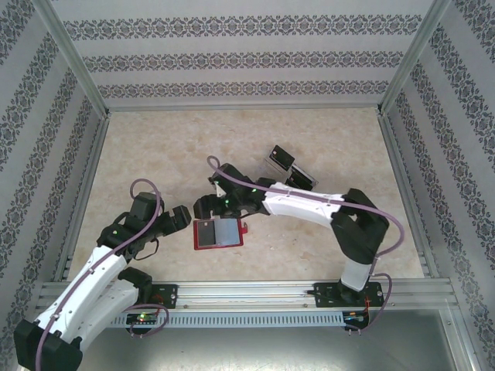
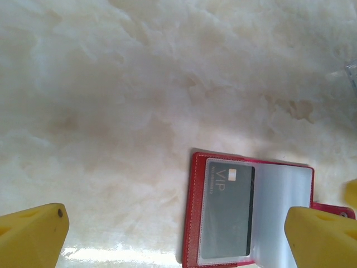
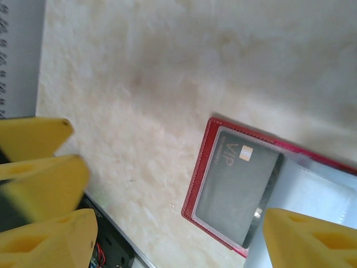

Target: Put the credit cards into the card holder

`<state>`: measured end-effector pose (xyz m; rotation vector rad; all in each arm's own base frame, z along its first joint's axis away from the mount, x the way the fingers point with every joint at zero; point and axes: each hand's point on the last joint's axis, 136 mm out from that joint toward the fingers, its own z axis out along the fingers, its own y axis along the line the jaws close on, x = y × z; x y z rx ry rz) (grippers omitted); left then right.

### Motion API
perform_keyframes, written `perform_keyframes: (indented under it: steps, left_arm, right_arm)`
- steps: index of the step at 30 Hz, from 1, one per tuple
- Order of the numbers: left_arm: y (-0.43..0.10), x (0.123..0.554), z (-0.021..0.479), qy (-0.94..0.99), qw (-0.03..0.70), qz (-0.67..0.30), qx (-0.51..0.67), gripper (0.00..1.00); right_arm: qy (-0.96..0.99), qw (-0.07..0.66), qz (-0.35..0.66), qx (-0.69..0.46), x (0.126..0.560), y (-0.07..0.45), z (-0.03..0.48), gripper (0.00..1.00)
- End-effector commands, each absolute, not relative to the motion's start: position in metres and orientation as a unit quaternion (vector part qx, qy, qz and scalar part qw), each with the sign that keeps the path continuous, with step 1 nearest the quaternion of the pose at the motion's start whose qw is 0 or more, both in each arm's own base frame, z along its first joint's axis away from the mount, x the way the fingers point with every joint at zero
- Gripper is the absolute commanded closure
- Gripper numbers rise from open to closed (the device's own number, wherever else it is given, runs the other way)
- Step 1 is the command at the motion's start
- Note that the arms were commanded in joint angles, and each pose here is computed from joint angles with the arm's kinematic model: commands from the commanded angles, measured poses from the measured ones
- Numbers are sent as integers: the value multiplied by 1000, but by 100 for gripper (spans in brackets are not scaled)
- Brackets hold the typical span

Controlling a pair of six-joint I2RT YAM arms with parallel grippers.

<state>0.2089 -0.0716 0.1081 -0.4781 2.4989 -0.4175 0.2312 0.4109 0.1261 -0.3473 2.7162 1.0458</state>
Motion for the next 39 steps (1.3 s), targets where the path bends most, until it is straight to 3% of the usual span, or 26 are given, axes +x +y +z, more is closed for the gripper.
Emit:
perform_keyframes:
  steps: [1,13,39]
  left_arm:
    - [-71,204,101,936,263,-153,-177,0]
    - [-72,206,101,936,263,-152,-176,0]
    - [-74,206,93,937,256,-156,-178,0]
  right_arm:
    - [943,121,292,-101,233,377,109,22]
    - [963,80,246,-78,216,354,57,22]
    - [961,30,257,-101,198,377,28,22]
